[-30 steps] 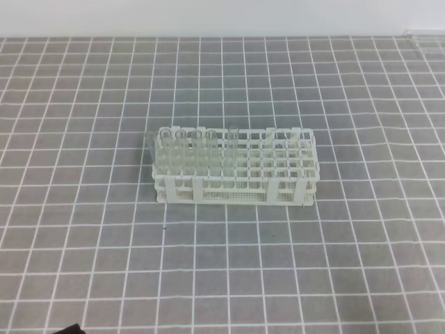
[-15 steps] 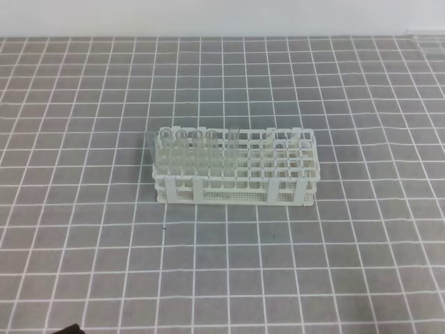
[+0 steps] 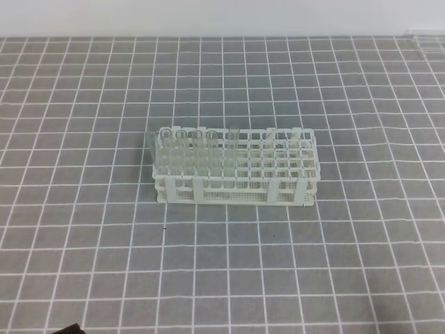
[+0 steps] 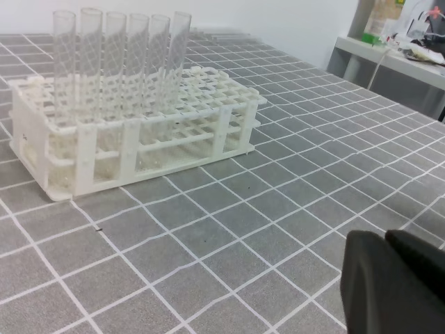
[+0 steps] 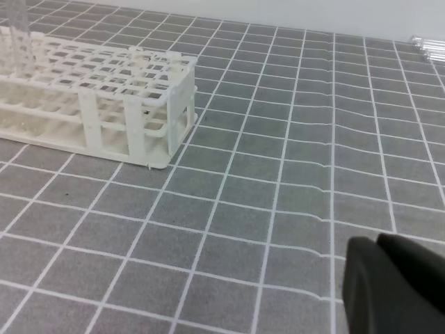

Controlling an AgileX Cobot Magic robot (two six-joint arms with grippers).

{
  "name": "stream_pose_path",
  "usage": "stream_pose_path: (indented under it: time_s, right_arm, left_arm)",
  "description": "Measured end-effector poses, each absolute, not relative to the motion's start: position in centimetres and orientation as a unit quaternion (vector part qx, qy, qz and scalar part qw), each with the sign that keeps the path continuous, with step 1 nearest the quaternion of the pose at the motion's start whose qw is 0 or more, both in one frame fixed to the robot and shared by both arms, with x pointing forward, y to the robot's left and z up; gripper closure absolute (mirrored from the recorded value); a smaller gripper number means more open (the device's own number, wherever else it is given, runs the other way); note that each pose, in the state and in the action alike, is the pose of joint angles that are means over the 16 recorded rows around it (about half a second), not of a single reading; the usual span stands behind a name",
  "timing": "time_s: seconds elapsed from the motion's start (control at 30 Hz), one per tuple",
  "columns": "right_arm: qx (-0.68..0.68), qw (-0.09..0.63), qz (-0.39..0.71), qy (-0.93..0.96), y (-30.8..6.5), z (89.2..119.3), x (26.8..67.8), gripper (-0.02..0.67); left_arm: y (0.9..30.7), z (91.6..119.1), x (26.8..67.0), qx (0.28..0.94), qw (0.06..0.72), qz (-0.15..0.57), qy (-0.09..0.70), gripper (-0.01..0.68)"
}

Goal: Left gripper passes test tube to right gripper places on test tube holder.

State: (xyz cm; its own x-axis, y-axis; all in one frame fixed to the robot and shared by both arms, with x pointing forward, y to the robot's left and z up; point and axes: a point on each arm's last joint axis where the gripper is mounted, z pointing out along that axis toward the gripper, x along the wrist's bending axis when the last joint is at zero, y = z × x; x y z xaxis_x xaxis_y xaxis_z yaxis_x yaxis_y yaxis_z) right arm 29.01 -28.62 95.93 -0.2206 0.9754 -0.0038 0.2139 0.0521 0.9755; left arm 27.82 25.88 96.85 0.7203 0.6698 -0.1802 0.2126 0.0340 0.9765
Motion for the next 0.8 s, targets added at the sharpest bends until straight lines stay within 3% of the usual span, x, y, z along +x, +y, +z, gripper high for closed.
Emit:
stream_pose_path:
  time_s: [0.47, 0.8]
  right_arm:
    - [0.488, 0.39, 0.488, 0.61, -28.62, 95.93, 29.01, 0.662]
    - [0.488, 0.39, 0.488, 0.61, -28.62, 95.93, 29.01, 0.662]
  left_arm:
    - [25.89, 96.89, 27.84, 0.674, 0.638, 0.184, 0.325, 0.673]
    - [26.27, 97.23, 28.27, 0.655, 0.636, 0.244, 0.326, 0.673]
